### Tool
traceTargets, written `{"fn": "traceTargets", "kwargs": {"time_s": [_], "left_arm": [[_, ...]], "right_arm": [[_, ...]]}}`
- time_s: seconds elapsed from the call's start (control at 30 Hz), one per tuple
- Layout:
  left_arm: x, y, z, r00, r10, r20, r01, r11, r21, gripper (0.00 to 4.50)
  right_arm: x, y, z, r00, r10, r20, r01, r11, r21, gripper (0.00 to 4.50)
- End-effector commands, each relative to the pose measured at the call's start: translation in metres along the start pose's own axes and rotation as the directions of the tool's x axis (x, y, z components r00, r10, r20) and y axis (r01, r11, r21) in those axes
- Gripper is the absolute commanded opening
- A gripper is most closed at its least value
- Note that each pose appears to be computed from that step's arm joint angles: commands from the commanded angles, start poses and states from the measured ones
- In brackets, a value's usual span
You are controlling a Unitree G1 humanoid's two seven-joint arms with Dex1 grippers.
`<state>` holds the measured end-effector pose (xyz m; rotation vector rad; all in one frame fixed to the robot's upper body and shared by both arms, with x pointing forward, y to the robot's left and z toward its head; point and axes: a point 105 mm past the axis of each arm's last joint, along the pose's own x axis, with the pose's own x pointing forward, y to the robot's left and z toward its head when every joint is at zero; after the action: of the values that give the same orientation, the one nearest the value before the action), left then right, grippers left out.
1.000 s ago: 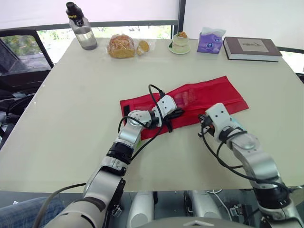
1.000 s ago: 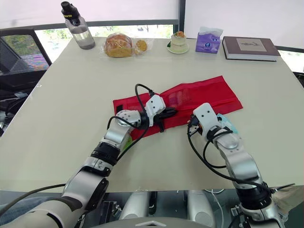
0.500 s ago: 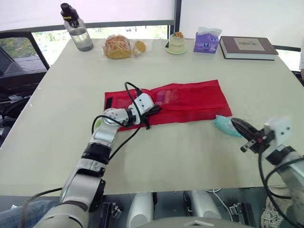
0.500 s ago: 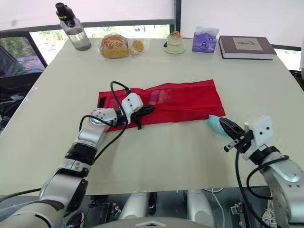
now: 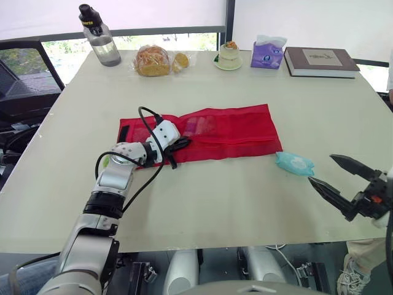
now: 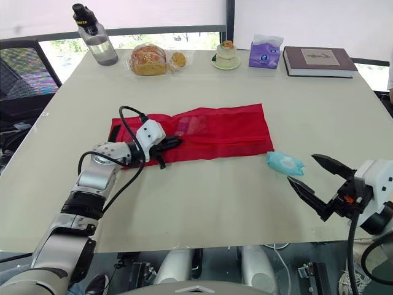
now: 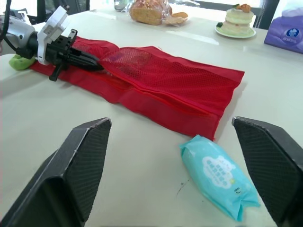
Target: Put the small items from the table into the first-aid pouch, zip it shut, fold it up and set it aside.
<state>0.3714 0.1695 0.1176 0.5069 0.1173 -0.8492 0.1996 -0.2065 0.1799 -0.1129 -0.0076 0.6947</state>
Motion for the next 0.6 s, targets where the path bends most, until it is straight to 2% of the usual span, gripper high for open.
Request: {"fn": "traceTargets", "kwargs": {"time_s": [0.03, 0.07, 0.13, 0.17, 0.2, 0.23, 0.33, 0.37, 0.43, 0.5, 0.6], "left_arm": [[-0.011, 0.013, 0.002, 0.999, 0.044, -0.001, -0.044, 0.999, -0.004, 0.00], [-0.014, 0.015, 0.002, 0.999, 0.049, -0.005, -0.049, 0.999, -0.005, 0.00], [-0.018, 0.019, 0.004, 0.999, 0.047, -0.003, -0.047, 0.999, -0.006, 0.74], [-0.020, 0.019, 0.006, 0.999, 0.037, 0.003, -0.037, 0.999, -0.008, 0.92], [-0.022, 0.020, 0.007, 1.000, 0.031, 0.004, -0.031, 0.999, -0.005, 1.50], [-0.023, 0.022, 0.008, 1.000, 0.031, 0.001, -0.031, 1.000, 0.003, 1.63], [-0.026, 0.031, 0.014, 0.999, 0.053, 0.001, -0.053, 0.998, 0.041, 2.71], [-0.025, 0.032, 0.017, 0.999, 0.049, 0.007, -0.049, 0.998, 0.049, 3.24], [-0.019, 0.027, 0.030, 0.999, 0.009, 0.031, -0.012, 0.997, 0.079, 3.94], [-0.008, 0.020, 0.045, 0.998, -0.036, 0.060, 0.029, 0.993, 0.113, 4.40], [0.006, 0.011, 0.060, 0.992, -0.072, 0.100, 0.058, 0.989, 0.133, 4.46]], "right_arm": [[-0.001, 0.003, 0.010, 1.000, 0.013, 0.028, -0.013, 0.999, -0.035, 4.46], [-0.001, 0.003, 0.011, 0.999, 0.013, 0.029, -0.012, 0.999, -0.035, 4.46], [-0.001, 0.003, 0.011, 1.000, 0.011, 0.029, -0.010, 0.999, -0.036, 4.50], [0.000, 0.004, 0.011, 1.000, 0.011, 0.030, -0.010, 0.999, -0.036, 4.50], [0.000, 0.004, 0.011, 1.000, 0.010, 0.030, -0.009, 0.999, -0.037, 4.50], [0.001, 0.004, 0.011, 1.000, 0.010, 0.029, -0.009, 0.999, -0.037, 4.50], [0.003, 0.005, 0.012, 0.999, 0.009, 0.032, -0.008, 0.999, -0.033, 4.50], [0.004, 0.005, 0.012, 0.999, 0.009, 0.033, -0.008, 0.999, -0.032, 4.50], [0.005, 0.006, 0.013, 0.999, 0.010, 0.035, -0.009, 0.999, -0.032, 4.50], [0.006, 0.007, 0.013, 0.999, 0.011, 0.041, -0.010, 0.999, -0.034, 4.50], [0.009, 0.008, 0.014, 0.999, 0.010, 0.053, -0.008, 0.999, -0.039, 4.50]]}}
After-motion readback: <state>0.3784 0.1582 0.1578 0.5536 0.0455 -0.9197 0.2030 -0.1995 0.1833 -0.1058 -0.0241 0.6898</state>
